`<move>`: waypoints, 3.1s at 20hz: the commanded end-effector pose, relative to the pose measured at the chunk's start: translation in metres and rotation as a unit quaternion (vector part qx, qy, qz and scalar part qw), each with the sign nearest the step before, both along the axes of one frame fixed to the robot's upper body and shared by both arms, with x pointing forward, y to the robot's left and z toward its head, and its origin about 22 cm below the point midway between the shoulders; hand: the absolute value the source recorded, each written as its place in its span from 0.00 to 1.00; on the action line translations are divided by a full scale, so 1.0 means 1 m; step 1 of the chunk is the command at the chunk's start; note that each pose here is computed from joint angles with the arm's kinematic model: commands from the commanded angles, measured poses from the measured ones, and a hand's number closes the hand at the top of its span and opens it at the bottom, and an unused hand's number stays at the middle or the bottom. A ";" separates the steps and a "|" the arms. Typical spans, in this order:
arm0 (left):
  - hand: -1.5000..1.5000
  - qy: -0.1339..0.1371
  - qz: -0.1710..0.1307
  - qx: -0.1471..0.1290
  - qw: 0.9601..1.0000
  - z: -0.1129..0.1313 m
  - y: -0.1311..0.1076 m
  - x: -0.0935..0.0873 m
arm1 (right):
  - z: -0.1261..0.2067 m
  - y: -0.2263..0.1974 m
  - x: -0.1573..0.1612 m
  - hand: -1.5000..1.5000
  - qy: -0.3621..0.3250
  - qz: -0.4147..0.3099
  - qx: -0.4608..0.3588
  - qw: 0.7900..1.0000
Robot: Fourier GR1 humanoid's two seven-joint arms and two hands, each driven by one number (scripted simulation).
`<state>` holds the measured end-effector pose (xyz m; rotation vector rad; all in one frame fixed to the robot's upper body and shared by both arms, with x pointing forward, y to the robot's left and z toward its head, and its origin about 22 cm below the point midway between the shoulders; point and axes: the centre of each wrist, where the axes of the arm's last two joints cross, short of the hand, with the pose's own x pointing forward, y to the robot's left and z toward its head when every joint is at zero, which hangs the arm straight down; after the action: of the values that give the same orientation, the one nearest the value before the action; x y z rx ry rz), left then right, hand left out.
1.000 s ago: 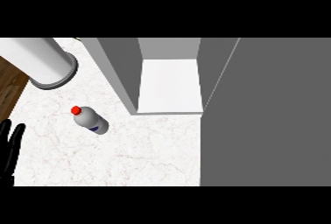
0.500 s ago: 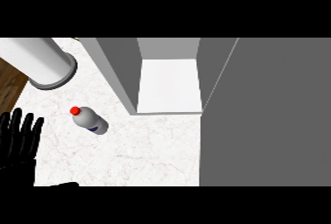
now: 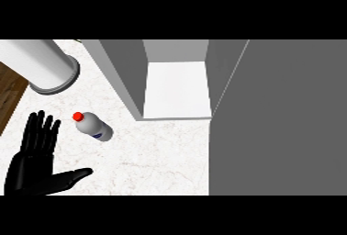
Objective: Pick up the bottled water, place it into the cabinet and close the cabinet
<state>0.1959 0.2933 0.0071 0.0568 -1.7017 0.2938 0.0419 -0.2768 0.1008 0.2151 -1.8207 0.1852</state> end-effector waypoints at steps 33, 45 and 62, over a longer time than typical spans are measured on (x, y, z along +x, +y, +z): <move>0.00 -0.007 -0.009 -0.091 0.996 -0.145 -0.002 0.062 | 0.027 -0.007 -0.036 0.00 -0.038 -0.001 -0.011 0.999; 1.00 -0.041 -0.026 -0.139 0.989 -0.136 0.000 0.083 | 0.028 -0.007 -0.039 0.00 -0.036 -0.009 -0.030 0.999; 1.00 -0.092 -0.053 -0.125 0.986 -0.146 -0.071 0.073 | 0.035 -0.012 -0.038 0.00 -0.036 0.000 -0.014 0.999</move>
<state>0.2748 0.2464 -0.1350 -0.2015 -1.8302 0.4443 -0.0006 -0.3032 0.1018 0.1535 -1.8150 0.2037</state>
